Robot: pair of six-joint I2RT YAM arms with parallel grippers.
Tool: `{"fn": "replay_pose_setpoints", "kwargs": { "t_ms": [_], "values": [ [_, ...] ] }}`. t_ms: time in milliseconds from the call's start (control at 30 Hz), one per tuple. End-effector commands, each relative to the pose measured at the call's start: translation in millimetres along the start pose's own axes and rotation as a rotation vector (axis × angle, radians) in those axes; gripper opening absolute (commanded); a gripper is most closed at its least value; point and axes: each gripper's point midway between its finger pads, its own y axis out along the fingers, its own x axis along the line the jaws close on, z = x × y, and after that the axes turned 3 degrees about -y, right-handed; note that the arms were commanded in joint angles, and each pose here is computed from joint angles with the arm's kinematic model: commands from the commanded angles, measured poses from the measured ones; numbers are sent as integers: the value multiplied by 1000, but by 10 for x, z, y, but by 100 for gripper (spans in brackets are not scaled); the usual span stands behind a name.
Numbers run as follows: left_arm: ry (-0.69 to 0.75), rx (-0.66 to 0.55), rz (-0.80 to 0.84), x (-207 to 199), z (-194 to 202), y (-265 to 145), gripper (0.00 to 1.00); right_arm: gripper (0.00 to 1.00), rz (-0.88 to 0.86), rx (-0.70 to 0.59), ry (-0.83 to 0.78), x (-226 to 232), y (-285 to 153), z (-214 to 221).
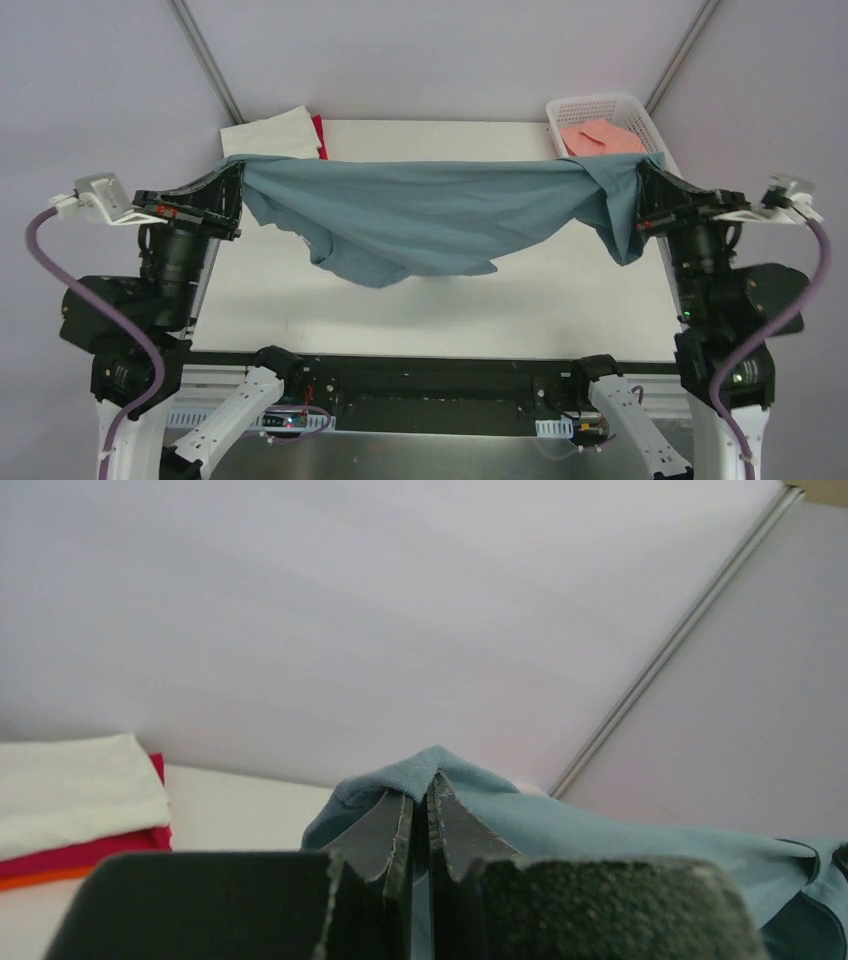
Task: Fold and stack the t-shirts
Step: Flatten out the tshirt
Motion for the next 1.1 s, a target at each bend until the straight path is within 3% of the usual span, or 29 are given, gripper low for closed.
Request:
{"fn": "replay_pose_setpoints", "kwargs": {
  "t_ms": [0,200,367,467,600,733,800,867,900,933,1033,1067],
  "values": [
    [36,-76,87,-235,-432,-150,0,0,-53,-95,10,178,-347,-486],
    [46,-81,38,-209,-508,-31,0,0,-83,-13,71,261,-481,-394],
    [88,-9,-139,113,-124,398,0,0,-4,109,115,93,-303,40],
    [140,81,-317,503,415,752,0,0,104,261,160,-142,-79,654],
    [258,252,-567,1194,1410,1232,0,0,268,478,193,-563,182,1750],
    [273,485,-679,1888,2532,1645,0,0,446,700,198,-1020,276,2804],
    [299,584,-716,2153,3012,1809,2,5,506,767,206,-1214,350,3152],
    [340,695,-729,2385,3524,1935,33,29,572,801,188,-1407,491,3325],
    [355,727,-727,2429,3656,2005,59,45,595,814,165,-1470,552,3357],
    [359,757,-737,2463,3749,2048,71,65,613,831,133,-1518,603,3375],
    [343,779,-738,2438,3796,2134,98,92,681,807,71,-1655,717,3298],
    [339,778,-734,2423,3785,2139,99,98,700,797,51,-1702,715,3277]
  ]
}}
